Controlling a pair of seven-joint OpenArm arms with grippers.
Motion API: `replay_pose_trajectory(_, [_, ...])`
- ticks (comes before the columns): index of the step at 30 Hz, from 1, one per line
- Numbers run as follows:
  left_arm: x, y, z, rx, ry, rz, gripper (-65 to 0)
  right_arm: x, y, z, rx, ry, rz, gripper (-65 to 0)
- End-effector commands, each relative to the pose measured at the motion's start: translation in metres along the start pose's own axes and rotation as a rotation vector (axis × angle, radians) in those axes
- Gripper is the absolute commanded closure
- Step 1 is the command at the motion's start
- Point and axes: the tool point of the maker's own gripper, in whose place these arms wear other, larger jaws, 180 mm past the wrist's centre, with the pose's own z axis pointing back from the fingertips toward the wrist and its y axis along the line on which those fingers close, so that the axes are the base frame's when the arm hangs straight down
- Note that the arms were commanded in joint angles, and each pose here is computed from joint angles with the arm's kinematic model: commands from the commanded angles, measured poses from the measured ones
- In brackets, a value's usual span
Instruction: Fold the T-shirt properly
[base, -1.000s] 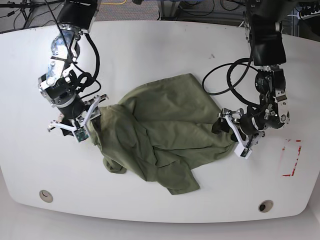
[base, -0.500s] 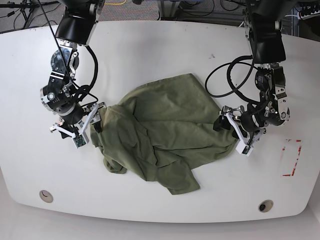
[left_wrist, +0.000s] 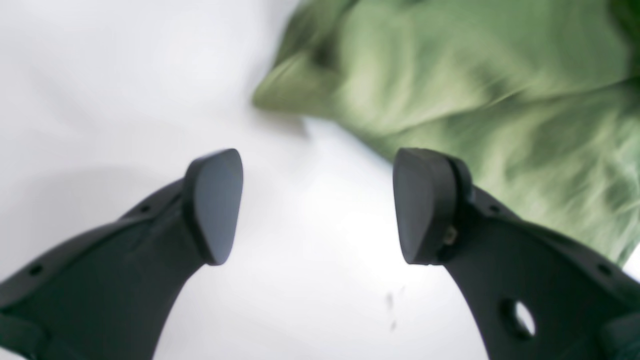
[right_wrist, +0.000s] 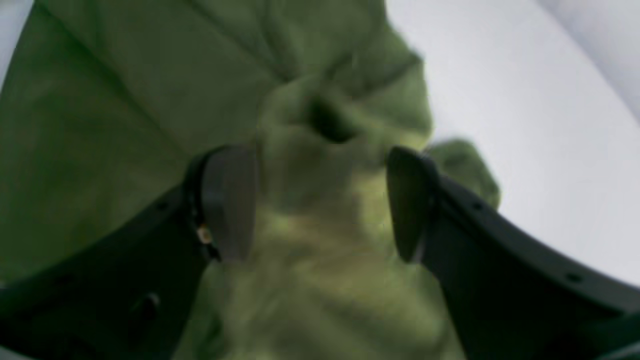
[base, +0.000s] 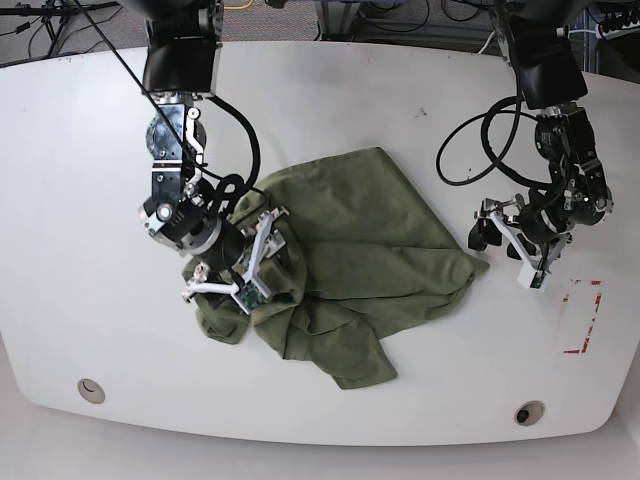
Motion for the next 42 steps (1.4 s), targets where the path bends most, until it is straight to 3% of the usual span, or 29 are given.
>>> replay_pose_trajectory(1, [0.012, 0.008, 0.008, 0.009, -0.043, -0.02, -43.2, 0.026, -0.02, -0.017, -0.003, -0.065, 0.011, -37.5])
replay_pose_trajectory(10, [-0.004, 0.014, 0.012, 0.024, -0.015, -0.008, -43.5, 0.017, -0.039, -0.049, 0.03, -0.055, -0.087, -37.5])
replay_pose_trajectory(12, [-0.017, 0.016, 0.013, 0.036, 0.006, 0.006, -43.3, -0.009, -0.072, -0.055, -0.003, -0.026, -0.205, -37.8])
replay_pose_trajectory(24, [-0.031, 0.014, 0.018, 0.035, 0.011, 0.012, -42.8, -0.045, -0.11, -0.049, -0.064, 0.001, -0.354, -38.2])
replay_pose_trajectory(42, [-0.042, 0.007, 0.016, 0.018, 0.047, -0.009, -43.5, -0.04, -0.092, -0.059, -0.028, 0.013, -0.349, -38.4])
